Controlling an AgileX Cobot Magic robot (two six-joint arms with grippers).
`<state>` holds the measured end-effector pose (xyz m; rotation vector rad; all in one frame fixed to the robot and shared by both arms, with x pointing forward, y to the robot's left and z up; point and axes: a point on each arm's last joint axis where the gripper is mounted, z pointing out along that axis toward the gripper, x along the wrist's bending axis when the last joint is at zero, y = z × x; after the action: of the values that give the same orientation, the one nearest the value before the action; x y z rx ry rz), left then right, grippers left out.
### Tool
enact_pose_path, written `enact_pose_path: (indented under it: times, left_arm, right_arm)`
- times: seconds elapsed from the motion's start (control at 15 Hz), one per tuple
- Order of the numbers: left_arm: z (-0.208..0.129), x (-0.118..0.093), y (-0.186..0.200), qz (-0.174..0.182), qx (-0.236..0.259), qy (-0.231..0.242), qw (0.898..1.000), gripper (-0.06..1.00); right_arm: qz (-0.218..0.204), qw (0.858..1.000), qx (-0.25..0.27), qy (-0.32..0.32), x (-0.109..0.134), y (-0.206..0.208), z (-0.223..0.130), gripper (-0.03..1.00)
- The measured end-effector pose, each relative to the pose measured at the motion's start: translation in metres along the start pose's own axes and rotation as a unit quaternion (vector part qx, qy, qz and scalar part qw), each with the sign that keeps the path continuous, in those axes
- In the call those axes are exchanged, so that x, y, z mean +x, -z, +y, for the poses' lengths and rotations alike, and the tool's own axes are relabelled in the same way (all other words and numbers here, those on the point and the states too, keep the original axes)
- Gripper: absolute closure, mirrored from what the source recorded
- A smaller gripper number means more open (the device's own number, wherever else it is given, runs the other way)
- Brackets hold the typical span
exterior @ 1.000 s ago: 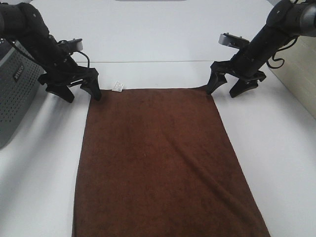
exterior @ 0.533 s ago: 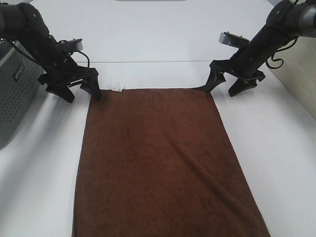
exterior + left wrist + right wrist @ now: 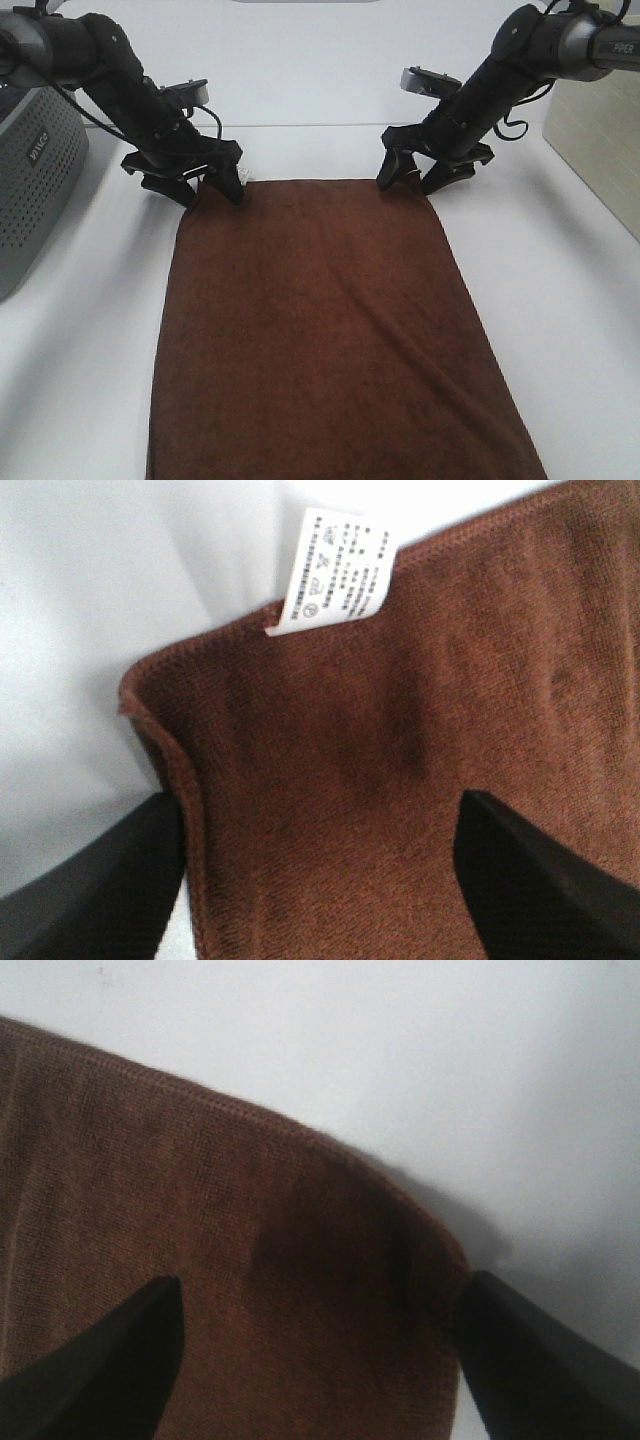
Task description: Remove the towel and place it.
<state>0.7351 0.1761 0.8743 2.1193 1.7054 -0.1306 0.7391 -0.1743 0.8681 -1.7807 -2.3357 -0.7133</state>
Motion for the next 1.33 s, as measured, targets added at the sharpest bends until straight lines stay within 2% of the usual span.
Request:
enact_pose_path:
  times: [0.13,0.27,0.33,0.4,0.47,0.53,0.67,0.87,0.93,1.13,1.33]
  left_arm:
    - [0.000,0.001,-0.001,0.001,0.000,0.007,1.000,0.36]
    - [-0.001,0.002,-0.004,0.003,0.002,0.008,1.000,0.55]
    - [-0.001,0.003,-0.005,0.006,0.004,0.003,1.000,0.66]
    - [-0.002,0.004,-0.006,0.011,0.006,-0.013,1.000,0.88]
    - [-0.002,0.004,-0.006,0.011,0.005,-0.021,1.000,0.94]
    - [-0.002,0.004,-0.006,0.011,0.005,-0.021,1.000,0.94]
    - [-0.002,0.004,-0.006,0.011,0.004,-0.025,1.000,0.94]
    - [-0.001,0.005,-0.006,0.013,-0.002,-0.036,0.999,0.94]
    - [0.003,0.005,-0.005,0.016,-0.011,-0.055,0.998,0.94]
    - [0.022,0.003,0.005,0.030,-0.064,-0.077,0.995,0.94]
    - [0.040,-0.002,0.021,0.039,-0.119,-0.100,0.987,0.94]
  right_arm:
    - [-0.016,1.000,0.001,0.004,0.002,-0.002,0.000,0.29]
    - [-0.032,0.999,0.001,0.014,-0.001,-0.001,0.000,0.42]
    - [-0.038,0.999,0.000,0.018,-0.002,-0.002,0.001,0.52]
    - [-0.046,0.999,0.000,0.022,-0.004,-0.002,0.000,0.73]
    - [-0.046,0.999,0.001,0.022,-0.004,-0.003,0.000,0.82]
    - [-0.046,0.999,0.001,0.022,-0.004,-0.003,0.000,0.82]
    - [-0.050,0.998,0.003,0.025,-0.005,-0.003,-0.001,0.95]
    - [-0.052,0.998,0.001,0.021,-0.005,-0.002,0.001,0.96]
    - [-0.055,0.998,-0.003,0.027,-0.005,0.001,0.005,0.96]
    - [-0.074,0.996,-0.031,0.042,-0.006,0.006,0.019,0.96]
    - [-0.082,0.992,-0.086,0.052,0.000,0.023,0.039,0.96]
